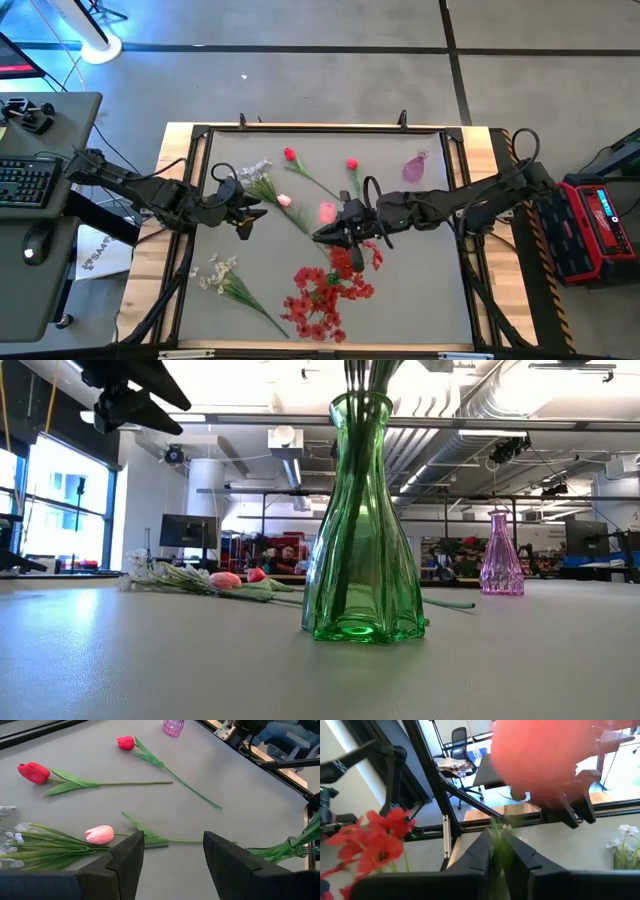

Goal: Sort flowers into vase by color
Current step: Put the right pink flower into the green vase

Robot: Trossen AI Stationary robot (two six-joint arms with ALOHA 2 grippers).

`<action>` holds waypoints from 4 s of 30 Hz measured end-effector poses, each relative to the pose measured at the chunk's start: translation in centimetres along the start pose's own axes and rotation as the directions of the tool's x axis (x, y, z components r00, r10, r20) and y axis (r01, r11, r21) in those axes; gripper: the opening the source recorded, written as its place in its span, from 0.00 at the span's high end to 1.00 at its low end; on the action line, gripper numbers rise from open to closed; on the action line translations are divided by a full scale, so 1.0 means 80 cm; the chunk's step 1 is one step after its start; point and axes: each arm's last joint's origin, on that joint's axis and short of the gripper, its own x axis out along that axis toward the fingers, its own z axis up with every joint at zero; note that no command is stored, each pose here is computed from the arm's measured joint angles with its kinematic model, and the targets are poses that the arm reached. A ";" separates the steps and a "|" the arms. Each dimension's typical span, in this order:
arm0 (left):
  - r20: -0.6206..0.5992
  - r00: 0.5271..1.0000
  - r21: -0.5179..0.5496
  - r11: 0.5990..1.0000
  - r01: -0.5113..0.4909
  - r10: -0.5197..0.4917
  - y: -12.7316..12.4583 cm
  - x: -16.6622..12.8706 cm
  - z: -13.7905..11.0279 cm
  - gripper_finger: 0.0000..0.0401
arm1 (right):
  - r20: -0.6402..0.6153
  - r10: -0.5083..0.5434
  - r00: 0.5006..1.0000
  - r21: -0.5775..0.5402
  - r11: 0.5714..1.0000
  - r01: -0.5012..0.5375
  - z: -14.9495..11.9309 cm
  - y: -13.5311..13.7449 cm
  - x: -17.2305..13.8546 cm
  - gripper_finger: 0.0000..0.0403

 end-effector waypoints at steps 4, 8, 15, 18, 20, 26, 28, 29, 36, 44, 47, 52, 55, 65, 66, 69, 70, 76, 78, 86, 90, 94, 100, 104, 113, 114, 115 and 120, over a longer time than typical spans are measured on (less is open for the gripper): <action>0.002 1.000 0.000 1.000 -0.002 0.002 0.000 0.000 0.000 0.52 | 0.030 0.006 1.000 0.003 1.000 -0.006 0.004 0.001 0.000 0.76; 0.004 1.000 0.000 1.000 -0.003 0.003 0.000 0.000 0.000 0.52 | 0.068 0.042 0.997 0.009 0.999 -0.043 0.009 0.003 0.000 0.67; 0.004 1.000 0.000 1.000 -0.003 0.003 0.000 0.000 0.000 0.52 | 0.061 0.090 0.994 0.001 0.996 -0.090 0.008 0.007 0.000 0.75; 0.004 1.000 0.000 1.000 -0.003 0.003 0.000 0.000 0.000 0.52 | 0.056 0.090 0.994 0.000 0.996 -0.090 0.006 0.007 0.001 0.87; 0.004 1.000 0.000 1.000 -0.003 0.003 0.000 0.000 0.000 0.52 | 0.053 0.088 0.995 0.000 0.996 -0.088 0.005 0.007 0.003 0.96; 0.003 1.000 0.000 1.000 -0.003 0.003 0.000 0.000 0.000 0.52 | 0.042 0.079 0.996 0.000 0.997 -0.079 0.000 0.006 0.008 0.98; 0.004 1.000 -0.001 1.000 -0.002 0.002 0.000 0.000 0.000 0.52 | 0.033 0.084 0.996 -0.006 0.996 -0.084 -0.005 0.008 0.012 0.99; 0.003 1.000 0.000 1.000 -0.003 0.003 0.000 0.000 0.000 0.52 | 0.028 0.087 0.996 -0.008 0.996 -0.087 -0.007 0.009 0.014 0.99; 0.002 1.000 0.000 1.000 -0.002 0.002 0.000 0.000 0.000 0.52 | -0.009 0.095 0.995 0.001 0.995 -0.095 -0.022 0.014 0.025 1.00; 0.003 1.000 0.009 1.000 -0.002 0.002 0.000 0.000 0.000 0.52 | 0.060 0.109 0.992 0.062 0.992 -0.112 -0.003 0.016 0.012 0.93; 0.003 1.000 0.017 1.000 -0.002 0.002 0.000 0.000 0.000 0.52 | 0.069 0.098 0.993 0.089 0.991 -0.104 0.003 0.013 0.006 0.86; 0.002 1.000 0.018 1.000 -0.002 0.002 0.000 0.000 0.000 0.52 | 0.045 0.087 0.995 0.106 0.990 -0.092 0.006 0.012 -0.002 0.70; 0.002 1.000 0.018 1.000 -0.001 0.001 0.000 0.000 0.000 0.52 | -0.001 0.077 0.997 0.106 0.991 -0.076 0.002 0.011 -0.005 0.62; 0.002 1.000 0.015 1.000 0.000 0.000 0.000 0.000 0.000 0.52 | -0.053 0.037 0.998 0.102 0.994 -0.031 0.015 0.008 -0.037 0.55; 0.002 1.000 0.014 1.000 0.000 0.000 0.000 0.000 0.000 0.52 | -0.058 0.021 0.998 0.100 0.995 -0.015 0.017 0.007 -0.041 0.55; 0.004 1.000 0.014 1.000 0.000 0.000 0.000 0.000 0.000 0.52 | -0.092 -0.012 0.996 0.089 0.996 0.020 0.018 0.005 -0.054 0.55; 0.007 1.000 0.013 1.000 -0.002 0.002 0.000 0.000 0.000 0.52 | -0.100 -0.018 0.995 0.083 0.996 0.026 0.019 0.005 -0.058 0.55; 0.028 0.999 -0.006 1.000 -0.015 0.015 0.000 0.000 0.001 0.52 | -0.093 -0.019 0.995 0.072 0.997 0.026 0.023 0.005 -0.064 0.55; 0.029 0.999 -0.010 1.000 -0.017 0.017 0.000 0.000 0.002 0.52 | -0.106 -0.022 0.994 0.068 0.997 0.029 0.021 0.005 -0.064 0.55; 0.034 0.999 -0.027 0.999 -0.030 0.031 0.003 0.002 0.004 0.52 | -0.144 -0.037 0.989 0.070 0.996 0.048 0.018 0.001 -0.067 0.59; 0.036 0.999 -0.033 0.999 -0.037 0.038 0.004 0.003 0.005 0.52 | -0.149 -0.019 0.989 0.065 0.997 0.029 0.018 0.002 -0.067 0.73; 0.037 0.999 -0.033 0.999 -0.037 0.038 0.004 0.003 0.005 0.52 | -0.154 -0.001 0.988 0.042 0.999 0.008 0.018 0.003 -0.067 0.93; 0.042 0.998 -0.032 0.999 -0.042 0.044 0.004 0.003 0.005 0.52 | -0.158 0.032 0.987 0.013 0.999 -0.030 0.018 0.004 -0.067 0.98; 0.066 0.995 -0.035 0.997 -0.066 0.068 0.006 0.003 0.007 0.52 | -0.156 0.051 0.986 -0.002 0.999 -0.052 0.017 0.005 -0.063 0.99; 0.077 0.992 -0.056 0.994 -0.093 0.097 0.011 0.007 0.011 0.52 | -0.220 0.141 0.965 -0.011 0.989 -0.147 -0.002 0.006 -0.038 1.00; 0.078 0.992 -0.057 0.994 -0.093 0.097 0.011 0.007 0.011 0.52 | -0.232 0.151 0.961 -0.008 0.987 -0.158 -0.005 0.006 -0.034 1.00; 0.079 0.992 -0.058 0.994 -0.092 0.096 0.011 0.007 0.012 0.52 | -0.243 0.155 0.957 -0.009 0.987 -0.162 -0.008 0.006 -0.032 1.00; 0.079 0.992 -0.058 0.994 -0.092 0.096 0.010 0.007 0.012 0.52 | -0.267 0.181 0.947 -0.009 0.982 -0.190 -0.015 0.006 -0.025 1.00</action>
